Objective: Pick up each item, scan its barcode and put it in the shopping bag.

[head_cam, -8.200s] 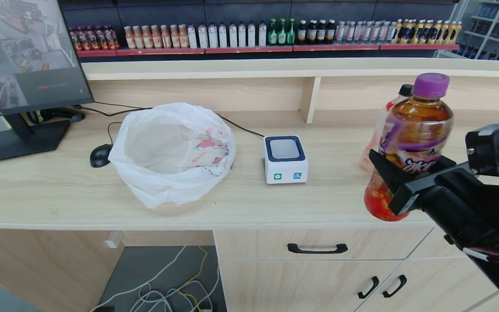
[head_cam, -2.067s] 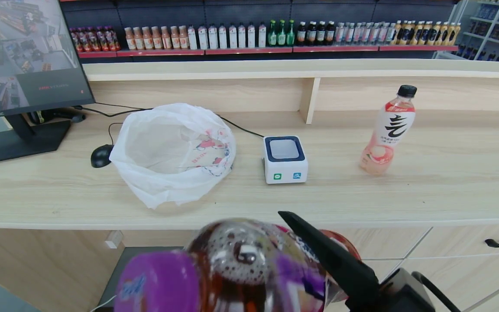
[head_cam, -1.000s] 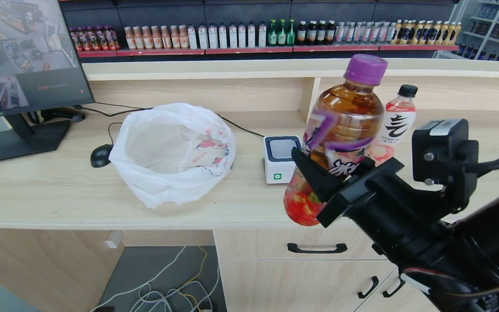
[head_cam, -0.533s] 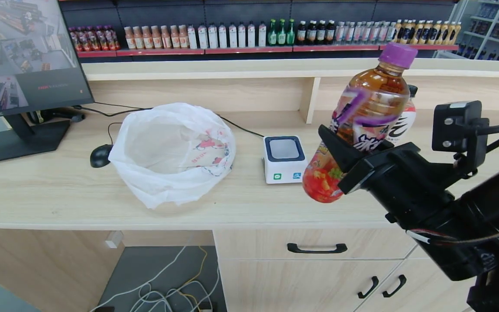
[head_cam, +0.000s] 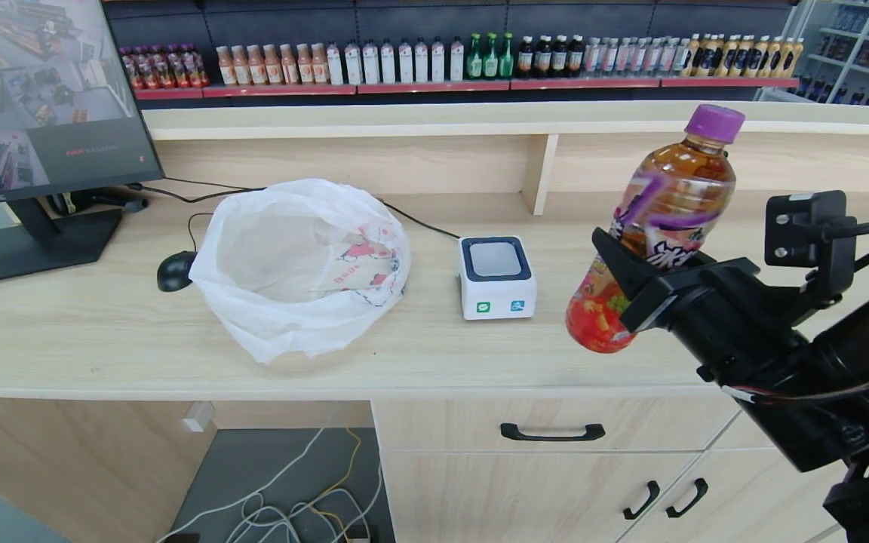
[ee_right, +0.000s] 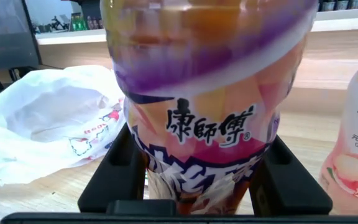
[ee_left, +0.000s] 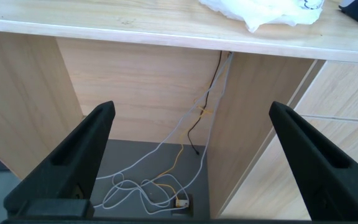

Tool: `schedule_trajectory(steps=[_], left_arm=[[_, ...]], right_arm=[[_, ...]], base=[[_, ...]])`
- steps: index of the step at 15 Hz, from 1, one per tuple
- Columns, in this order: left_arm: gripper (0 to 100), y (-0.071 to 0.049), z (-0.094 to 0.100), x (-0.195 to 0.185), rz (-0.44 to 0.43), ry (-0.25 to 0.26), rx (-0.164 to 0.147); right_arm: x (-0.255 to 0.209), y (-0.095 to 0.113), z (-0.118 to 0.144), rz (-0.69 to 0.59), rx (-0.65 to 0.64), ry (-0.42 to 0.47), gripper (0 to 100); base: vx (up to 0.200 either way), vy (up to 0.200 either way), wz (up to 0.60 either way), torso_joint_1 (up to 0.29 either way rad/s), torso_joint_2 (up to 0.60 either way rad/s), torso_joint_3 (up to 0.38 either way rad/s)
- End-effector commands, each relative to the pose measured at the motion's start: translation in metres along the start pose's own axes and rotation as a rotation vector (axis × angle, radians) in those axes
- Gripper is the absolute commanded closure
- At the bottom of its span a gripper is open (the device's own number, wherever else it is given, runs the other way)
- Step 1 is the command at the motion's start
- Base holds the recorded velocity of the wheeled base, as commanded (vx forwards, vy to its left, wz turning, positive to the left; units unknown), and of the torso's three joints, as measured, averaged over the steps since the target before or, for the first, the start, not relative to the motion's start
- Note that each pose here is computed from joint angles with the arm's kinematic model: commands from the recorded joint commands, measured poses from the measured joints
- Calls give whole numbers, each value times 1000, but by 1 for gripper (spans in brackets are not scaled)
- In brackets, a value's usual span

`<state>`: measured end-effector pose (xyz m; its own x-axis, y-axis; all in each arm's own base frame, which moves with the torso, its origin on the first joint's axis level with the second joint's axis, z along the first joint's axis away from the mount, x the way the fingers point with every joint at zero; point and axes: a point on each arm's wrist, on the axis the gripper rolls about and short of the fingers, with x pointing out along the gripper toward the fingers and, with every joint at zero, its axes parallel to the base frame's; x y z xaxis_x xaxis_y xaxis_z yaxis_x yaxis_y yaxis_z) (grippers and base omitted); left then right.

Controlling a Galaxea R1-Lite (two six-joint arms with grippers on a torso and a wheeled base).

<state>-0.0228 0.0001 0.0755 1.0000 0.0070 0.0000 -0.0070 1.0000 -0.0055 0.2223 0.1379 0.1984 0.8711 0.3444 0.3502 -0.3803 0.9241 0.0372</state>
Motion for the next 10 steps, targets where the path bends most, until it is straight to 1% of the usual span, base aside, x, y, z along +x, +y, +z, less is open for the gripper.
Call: schedule_trajectory(steps=[1,3,4,6,10], left_arm=[[0,0,0,0,1,0,-1],[0,0,0,0,1,0,-1],[0,0,0,0,1,0,1],[0,0,0,0,-1,2,16],[0,0,0,0,-1,2,9]], right_arm=[[-1,-7,2,-24,-8,-6,100],[5,-15,-4,-57,-22,6,100],[8,-16,-4,-61,-23,-2,100],[6,-16,-4,-61,-25,3,100],[3,-16,-4,-59,-27,9,100]], base=[[0,0,0,0,0,0],[0,0,0,0,0,0],[0,0,0,0,0,0],[0,0,0,0,0,0],[0,0,0,0,0,0]])
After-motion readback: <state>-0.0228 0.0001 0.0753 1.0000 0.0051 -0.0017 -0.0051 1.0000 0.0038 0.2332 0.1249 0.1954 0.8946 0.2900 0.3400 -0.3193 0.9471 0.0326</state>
